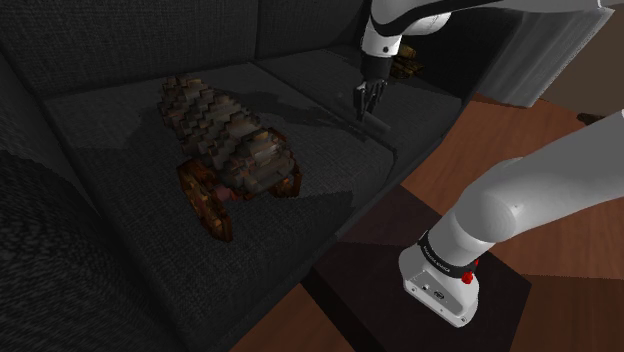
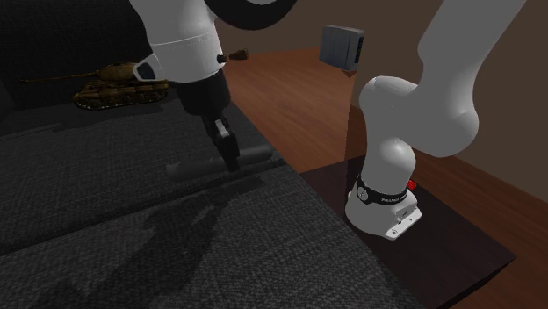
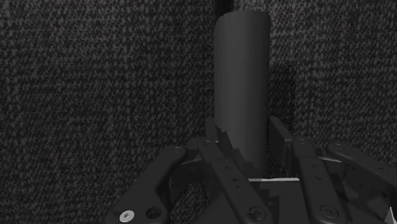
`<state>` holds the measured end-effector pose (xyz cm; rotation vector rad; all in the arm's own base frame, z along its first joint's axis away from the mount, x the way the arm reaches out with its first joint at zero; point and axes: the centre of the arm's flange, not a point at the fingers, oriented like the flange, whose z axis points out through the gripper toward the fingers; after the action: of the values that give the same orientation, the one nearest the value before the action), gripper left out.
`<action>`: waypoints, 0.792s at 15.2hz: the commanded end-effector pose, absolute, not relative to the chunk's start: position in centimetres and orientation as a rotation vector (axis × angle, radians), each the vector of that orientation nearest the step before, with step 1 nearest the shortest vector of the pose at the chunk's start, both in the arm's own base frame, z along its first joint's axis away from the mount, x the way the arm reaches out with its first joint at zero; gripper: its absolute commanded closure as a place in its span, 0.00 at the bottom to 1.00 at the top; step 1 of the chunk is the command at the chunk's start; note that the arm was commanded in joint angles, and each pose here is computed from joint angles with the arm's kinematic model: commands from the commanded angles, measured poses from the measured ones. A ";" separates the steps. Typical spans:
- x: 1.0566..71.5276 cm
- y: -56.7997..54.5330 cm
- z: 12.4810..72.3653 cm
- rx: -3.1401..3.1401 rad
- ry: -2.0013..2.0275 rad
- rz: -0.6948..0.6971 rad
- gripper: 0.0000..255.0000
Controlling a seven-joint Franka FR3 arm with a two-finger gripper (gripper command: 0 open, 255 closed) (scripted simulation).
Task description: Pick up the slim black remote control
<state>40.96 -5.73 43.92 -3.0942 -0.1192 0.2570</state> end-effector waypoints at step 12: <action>40.9 -5.7 50.6 -3.093 -0.120 0.259 1.00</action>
<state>40.91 -5.74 49.93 -3.0935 -0.1199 0.2588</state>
